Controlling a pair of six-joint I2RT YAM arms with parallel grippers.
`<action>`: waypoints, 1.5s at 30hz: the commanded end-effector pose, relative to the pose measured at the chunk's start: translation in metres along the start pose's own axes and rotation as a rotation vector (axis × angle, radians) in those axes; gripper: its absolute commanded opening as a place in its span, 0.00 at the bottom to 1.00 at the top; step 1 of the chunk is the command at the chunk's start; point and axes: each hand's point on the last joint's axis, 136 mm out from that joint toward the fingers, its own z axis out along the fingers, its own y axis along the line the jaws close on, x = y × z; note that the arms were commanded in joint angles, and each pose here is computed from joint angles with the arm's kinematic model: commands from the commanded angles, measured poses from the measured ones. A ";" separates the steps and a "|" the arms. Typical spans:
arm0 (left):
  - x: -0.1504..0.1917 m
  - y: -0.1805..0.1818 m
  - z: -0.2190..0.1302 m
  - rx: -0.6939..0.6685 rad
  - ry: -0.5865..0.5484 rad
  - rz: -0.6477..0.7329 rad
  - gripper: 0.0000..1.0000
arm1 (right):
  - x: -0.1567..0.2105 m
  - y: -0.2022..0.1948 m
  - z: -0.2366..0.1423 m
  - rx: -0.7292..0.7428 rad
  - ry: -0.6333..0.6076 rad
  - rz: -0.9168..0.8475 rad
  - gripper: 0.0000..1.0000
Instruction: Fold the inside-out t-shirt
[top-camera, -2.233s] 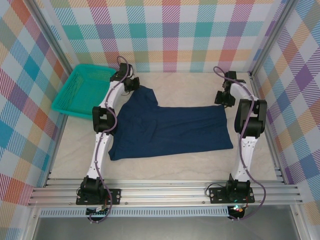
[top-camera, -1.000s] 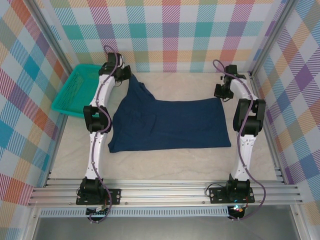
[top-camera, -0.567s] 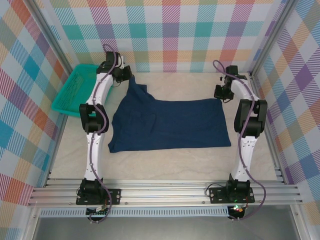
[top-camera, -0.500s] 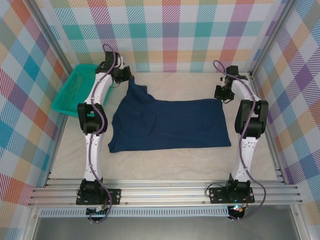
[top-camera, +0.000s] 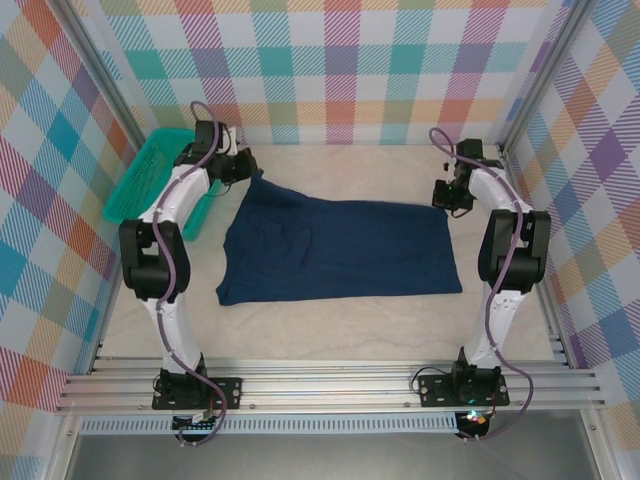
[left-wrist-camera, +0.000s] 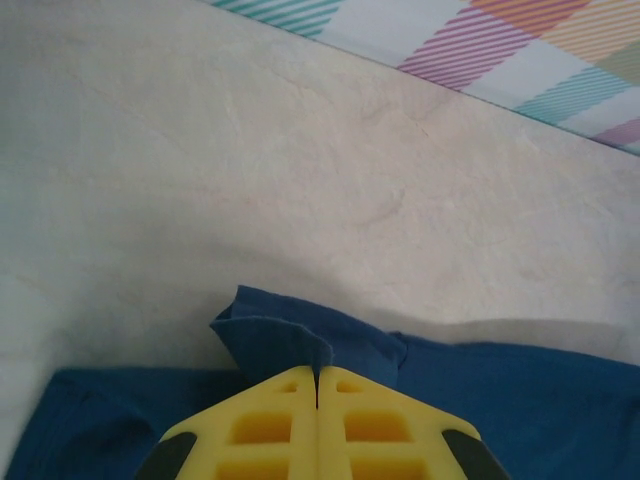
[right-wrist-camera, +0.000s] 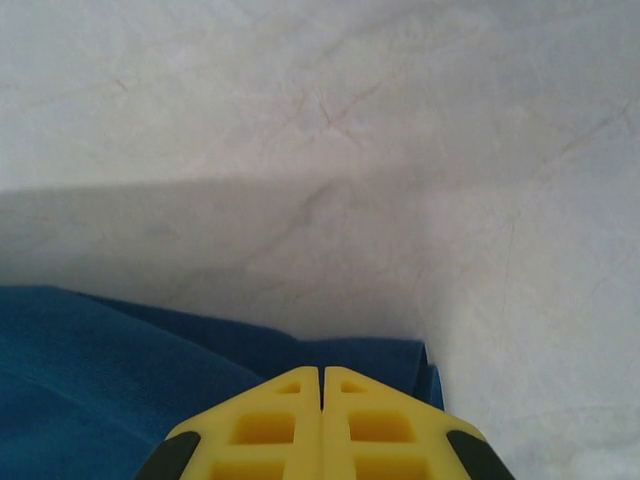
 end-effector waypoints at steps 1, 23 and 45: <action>-0.011 -0.017 -0.032 0.055 -0.105 -0.005 0.00 | 0.006 0.000 -0.014 0.008 -0.014 0.020 0.03; 0.049 0.005 -0.093 -0.052 -0.189 -0.004 0.00 | 0.025 -0.024 -0.014 0.132 0.022 0.028 0.02; 0.120 0.014 -0.104 -0.064 -0.149 -0.051 0.00 | 0.049 -0.030 -0.012 0.163 0.059 0.056 0.03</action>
